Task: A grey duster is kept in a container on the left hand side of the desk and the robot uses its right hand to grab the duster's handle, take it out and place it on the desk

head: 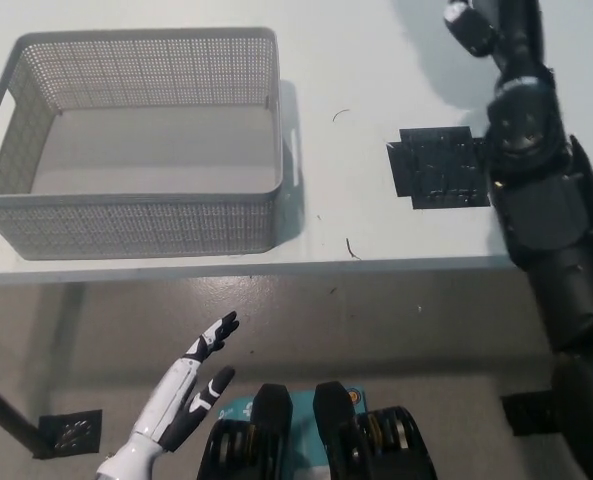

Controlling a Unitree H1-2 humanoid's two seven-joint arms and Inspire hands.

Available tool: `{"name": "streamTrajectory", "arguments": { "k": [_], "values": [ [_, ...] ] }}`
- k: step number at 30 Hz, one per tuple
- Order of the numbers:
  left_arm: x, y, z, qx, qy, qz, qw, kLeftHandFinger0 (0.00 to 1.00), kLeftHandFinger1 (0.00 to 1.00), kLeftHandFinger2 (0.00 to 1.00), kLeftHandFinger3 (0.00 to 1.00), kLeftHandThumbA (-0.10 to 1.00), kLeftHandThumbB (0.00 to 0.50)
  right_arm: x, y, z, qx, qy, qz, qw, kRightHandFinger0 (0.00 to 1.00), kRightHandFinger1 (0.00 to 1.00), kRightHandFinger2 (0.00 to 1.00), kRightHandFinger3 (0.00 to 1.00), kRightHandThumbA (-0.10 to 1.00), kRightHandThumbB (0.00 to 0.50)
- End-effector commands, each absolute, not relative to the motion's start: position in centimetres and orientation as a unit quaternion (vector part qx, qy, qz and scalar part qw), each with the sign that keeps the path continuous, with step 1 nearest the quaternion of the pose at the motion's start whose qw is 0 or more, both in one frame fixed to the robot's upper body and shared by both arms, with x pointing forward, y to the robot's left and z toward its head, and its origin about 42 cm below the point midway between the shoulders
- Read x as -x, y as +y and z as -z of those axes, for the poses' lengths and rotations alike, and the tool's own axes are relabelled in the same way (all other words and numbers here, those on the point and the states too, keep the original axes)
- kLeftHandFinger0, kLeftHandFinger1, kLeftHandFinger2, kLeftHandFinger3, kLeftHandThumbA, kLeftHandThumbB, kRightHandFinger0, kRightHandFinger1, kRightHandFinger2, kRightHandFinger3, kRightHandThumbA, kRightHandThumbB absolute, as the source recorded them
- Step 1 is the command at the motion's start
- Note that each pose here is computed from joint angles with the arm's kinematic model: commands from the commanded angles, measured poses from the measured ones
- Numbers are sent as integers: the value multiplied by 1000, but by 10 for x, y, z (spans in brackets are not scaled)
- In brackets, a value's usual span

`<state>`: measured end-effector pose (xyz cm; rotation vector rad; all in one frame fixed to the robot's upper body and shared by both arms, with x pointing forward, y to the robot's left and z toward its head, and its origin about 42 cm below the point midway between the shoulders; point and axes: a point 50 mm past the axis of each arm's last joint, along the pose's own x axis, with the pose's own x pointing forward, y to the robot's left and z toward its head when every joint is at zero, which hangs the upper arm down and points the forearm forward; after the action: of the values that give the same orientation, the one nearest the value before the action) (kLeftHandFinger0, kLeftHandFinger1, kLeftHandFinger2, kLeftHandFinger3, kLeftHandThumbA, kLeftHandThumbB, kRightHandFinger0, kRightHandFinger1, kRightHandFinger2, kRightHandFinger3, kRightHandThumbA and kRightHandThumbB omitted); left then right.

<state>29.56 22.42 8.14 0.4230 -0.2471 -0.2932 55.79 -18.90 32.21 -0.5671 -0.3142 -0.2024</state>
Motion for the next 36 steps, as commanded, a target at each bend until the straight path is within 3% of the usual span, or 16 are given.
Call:
{"name": "streamTrajectory", "arguments": {
  "k": [1,3,5,10,16,19,21,24,27,29,30,31,32,33,34,36],
  "values": [
    [-294,235,-92,-216,-142,134,957,1000,1000,1000,1000,992,139,-555,-212,-334,354,-218,90,905,0,189,659,606,-100,154],
    [-292,236,-91,-216,-140,133,957,1000,1000,1000,1000,995,140,-552,-222,-324,390,-212,83,892,0,186,619,565,-100,177],
    [-290,237,-91,-215,-138,133,958,1000,1000,1000,1000,1000,139,-546,-236,-311,429,-208,61,877,0,163,589,573,-100,167],
    [-288,239,-90,-214,-136,128,959,1000,1000,1000,1000,1000,135,-535,-265,-285,469,-190,36,862,0,182,589,577,-100,182],
    [-287,241,-90,-213,-135,122,960,1000,1000,1000,1000,1000,135,-525,-300,-265,496,-161,40,852,0,279,753,824,-100,143],
    [-287,241,-90,-210,-133,121,961,1000,1000,1000,1000,1000,146,-523,-312,-269,520,-153,37,840,0,321,779,846,-100,103],
    [-288,240,-90,-211,-133,121,961,1000,1000,1000,1000,1000,154,-524,-315,-271,536,-150,32,830,3,370,822,876,-100,112],
    [-288,240,-90,-212,-133,121,961,1000,1000,1000,1000,1000,143,-520,-323,-276,616,-177,11,767,0,421,858,900,-100,166],
    [-289,240,-90,-213,-133,121,960,1000,1000,1000,1000,1000,140,-519,-327,-278,655,-203,-5,728,0,321,748,783,-100,212],
    [-290,240,-92,-216,-136,122,959,1000,1000,1000,1000,1000,142,-517,-329,-281,679,-226,-22,698,0,251,681,587,-100,249],
    [-291,240,-92,-217,-138,123,959,1000,1000,1000,1000,1000,137,-515,-327,-284,694,-234,-36,680,0,247,667,684,-100,285],
    [-292,240,-92,-217,-139,125,958,1000,1000,1000,1000,1000,143,-514,-325,-287,711,-242,-45,659,0,150,459,705,-100,335],
    [-293,240,-93,-216,-139,125,958,1000,1000,1000,1000,1000,143,-513,-324,-288,728,-246,-57,637,0,97,375,655,-100,337],
    [-293,240,-93,-215,-140,126,958,1000,1000,1000,1000,1000,141,-513,-323,-287,734,-247,-62,630,0,14,251,519,-100,334],
    [-293,240,-92,-214,-141,126,958,1000,1000,1000,1000,1000,140,-514,-323,-287,734,-248,-65,629,0,3,218,471,-100,333],
    [-294,240,-92,-211,-142,125,959,1000,1000,1000,1000,1000,139,-515,-320,-285,738,-238,-73,627,0,1,177,234,-35,283]
  ]
}}
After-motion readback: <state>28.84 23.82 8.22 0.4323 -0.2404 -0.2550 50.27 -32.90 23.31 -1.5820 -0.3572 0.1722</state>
